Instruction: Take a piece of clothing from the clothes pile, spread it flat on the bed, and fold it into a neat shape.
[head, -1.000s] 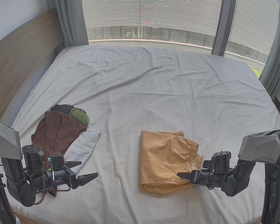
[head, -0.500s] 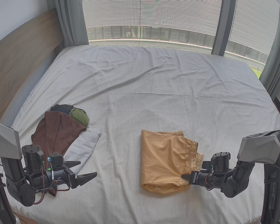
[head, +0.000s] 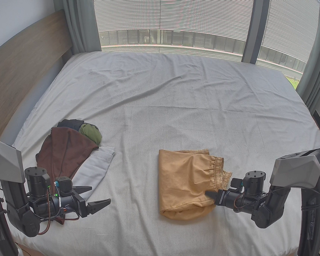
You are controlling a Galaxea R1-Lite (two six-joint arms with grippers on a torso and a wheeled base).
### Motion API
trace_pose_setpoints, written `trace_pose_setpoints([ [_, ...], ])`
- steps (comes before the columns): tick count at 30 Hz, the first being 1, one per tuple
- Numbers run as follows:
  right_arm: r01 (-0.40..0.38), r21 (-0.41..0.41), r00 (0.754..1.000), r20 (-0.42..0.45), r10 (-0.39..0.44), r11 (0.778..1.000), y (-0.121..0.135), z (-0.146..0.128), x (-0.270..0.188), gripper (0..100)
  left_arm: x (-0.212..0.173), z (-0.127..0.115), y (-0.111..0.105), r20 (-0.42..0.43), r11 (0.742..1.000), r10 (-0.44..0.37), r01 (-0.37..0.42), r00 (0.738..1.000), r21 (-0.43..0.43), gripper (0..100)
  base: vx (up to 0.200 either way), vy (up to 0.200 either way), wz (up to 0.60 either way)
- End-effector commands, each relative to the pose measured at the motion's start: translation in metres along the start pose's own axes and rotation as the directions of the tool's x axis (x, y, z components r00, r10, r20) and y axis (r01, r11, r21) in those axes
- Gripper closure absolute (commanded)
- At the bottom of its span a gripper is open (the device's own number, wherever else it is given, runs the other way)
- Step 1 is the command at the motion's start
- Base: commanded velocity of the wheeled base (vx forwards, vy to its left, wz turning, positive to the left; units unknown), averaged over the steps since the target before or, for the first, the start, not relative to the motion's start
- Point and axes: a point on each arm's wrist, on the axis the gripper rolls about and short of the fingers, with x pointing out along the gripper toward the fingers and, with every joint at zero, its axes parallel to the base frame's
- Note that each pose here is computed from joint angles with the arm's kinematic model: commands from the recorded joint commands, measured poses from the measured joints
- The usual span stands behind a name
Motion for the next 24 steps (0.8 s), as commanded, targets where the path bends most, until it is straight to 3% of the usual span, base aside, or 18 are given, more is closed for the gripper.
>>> trace_pose_setpoints([
  [1,-0.074,-0.016,0.997,0.031,0.074,0.997,0.021,-0.002,-0.001,100,0.0,0.001,0.0,0.004,1.0,0.0,0.0,1.0,0.002,0,0.0,0.0,0.0],
  [24,-0.202,-0.116,0.96,0.173,0.22,0.972,0.065,0.034,-0.021,100,-0.001,0.002,0.001,0.01,1.0,0.006,-0.006,1.0,0.002,0,0.0,0.0,0.0],
])
